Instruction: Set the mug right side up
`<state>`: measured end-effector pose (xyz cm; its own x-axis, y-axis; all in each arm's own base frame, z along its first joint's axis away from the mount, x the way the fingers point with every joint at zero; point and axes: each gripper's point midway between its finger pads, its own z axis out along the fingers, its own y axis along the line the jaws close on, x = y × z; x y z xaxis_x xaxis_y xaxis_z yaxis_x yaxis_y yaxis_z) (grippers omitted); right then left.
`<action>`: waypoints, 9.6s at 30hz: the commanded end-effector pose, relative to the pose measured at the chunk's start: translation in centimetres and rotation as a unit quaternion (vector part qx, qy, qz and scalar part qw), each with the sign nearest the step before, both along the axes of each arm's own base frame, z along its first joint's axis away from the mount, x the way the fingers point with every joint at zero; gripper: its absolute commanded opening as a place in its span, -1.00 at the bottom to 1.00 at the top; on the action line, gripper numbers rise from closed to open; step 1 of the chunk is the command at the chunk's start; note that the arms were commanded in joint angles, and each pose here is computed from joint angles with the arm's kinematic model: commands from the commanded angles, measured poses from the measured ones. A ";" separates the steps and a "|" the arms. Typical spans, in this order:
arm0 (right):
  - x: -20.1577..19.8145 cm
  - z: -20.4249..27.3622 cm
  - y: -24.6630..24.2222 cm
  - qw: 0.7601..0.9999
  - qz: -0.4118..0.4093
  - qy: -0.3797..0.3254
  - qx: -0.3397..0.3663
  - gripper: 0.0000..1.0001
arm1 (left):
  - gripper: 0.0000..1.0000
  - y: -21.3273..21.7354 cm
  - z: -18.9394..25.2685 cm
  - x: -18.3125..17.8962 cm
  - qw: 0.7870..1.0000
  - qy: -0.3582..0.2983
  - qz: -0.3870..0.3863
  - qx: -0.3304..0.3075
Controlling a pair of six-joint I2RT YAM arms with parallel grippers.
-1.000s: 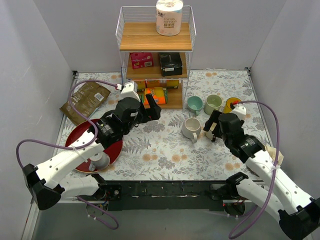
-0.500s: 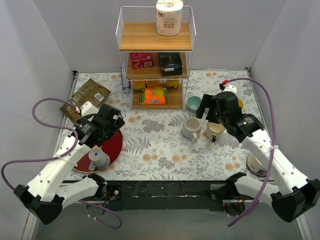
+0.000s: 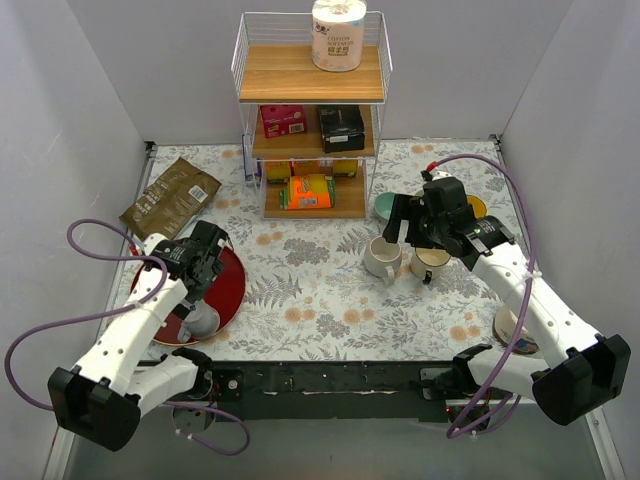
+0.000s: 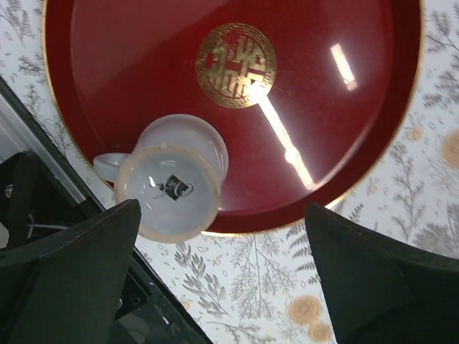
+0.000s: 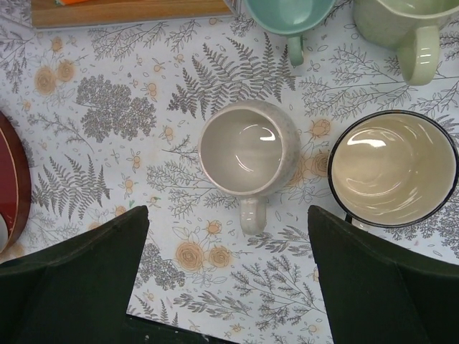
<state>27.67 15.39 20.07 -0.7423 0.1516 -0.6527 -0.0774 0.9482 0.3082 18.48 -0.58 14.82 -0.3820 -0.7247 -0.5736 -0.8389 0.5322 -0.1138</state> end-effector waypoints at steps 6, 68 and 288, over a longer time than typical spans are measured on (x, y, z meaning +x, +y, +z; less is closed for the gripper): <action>-0.1 -0.2 0.4 0.999 0.028 0.017 0.017 0.96 | 0.96 3.4 -0.2 0.2 0.995 0.021 0.066 0.070; -0.9 -3.0 1.9 0.993 0.031 0.078 0.077 0.89 | -1.00 -2.8 3.4 10.7 0.997 -0.067 -0.021 -0.042; -8.0 20.2 12.0 0.717 0.382 -0.523 0.255 0.56 | -1.00 -23.7 29.8 5.0 0.660 -0.235 -0.112 -0.705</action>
